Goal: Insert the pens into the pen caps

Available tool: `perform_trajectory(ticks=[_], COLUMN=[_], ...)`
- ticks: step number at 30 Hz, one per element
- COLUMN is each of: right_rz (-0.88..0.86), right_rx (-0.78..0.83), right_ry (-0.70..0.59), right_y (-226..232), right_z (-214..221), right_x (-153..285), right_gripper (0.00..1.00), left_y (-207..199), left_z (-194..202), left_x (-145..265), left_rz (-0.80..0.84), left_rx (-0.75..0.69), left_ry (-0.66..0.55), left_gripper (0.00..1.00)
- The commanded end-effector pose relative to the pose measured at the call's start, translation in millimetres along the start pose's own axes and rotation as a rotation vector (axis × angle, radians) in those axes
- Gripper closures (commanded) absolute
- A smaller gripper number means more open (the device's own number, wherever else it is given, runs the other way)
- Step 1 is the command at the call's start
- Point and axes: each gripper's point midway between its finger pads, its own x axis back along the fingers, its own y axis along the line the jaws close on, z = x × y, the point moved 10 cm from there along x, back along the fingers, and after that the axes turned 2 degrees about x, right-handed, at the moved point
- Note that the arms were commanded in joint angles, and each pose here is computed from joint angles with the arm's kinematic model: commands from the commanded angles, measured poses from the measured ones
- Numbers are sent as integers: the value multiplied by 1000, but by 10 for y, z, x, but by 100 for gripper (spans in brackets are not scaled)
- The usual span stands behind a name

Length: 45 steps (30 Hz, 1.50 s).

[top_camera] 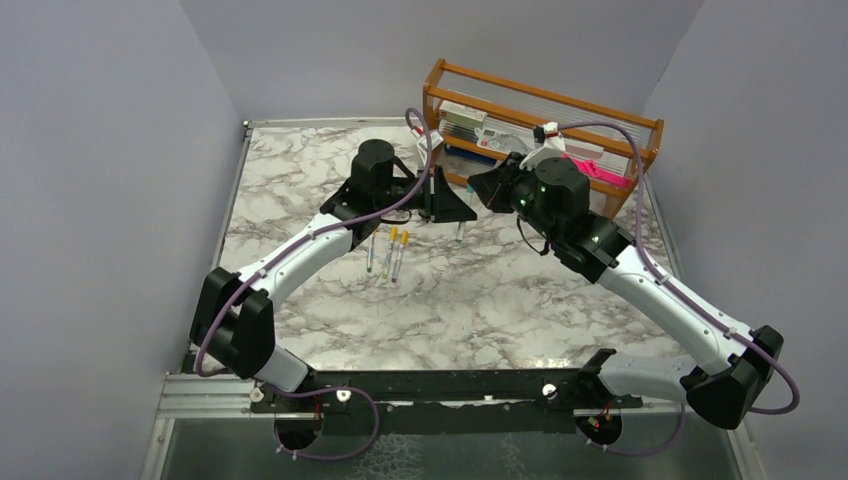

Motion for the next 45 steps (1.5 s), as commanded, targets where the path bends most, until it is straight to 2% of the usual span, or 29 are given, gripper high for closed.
perform_trajectory(ticks=[1,26,34,38,39,42,45], right_rz=[-18,-33,-22,-4,8,56,69], right_rx=[3,-67,-93,-74,-64,-25,16], right_ry=[284,392,304,191,154,43,-49], right_y=[-93,-165,-150,-103,-88,-34,72], right_z=[497,735,631,405,323,35,-272], right_x=[172,230,268,327,347,415,470], right_gripper=[99,99,99,99,97,79,67], left_y=[-303,-481,-455,-401,-380,-326,-300], left_z=[-563,-1306,-1248,-1115,-1069,-921,-805], left_x=[-14,-65,-53,-17,-7,27,64], left_rz=[33,72,87,95,97,109,117], left_rx=[-193,-354,-349,-373,-376,-372,-373], left_ry=[-237,-354,-334,-286,-270,-221,-190], left_gripper=[100,100,100,100,100,100,100])
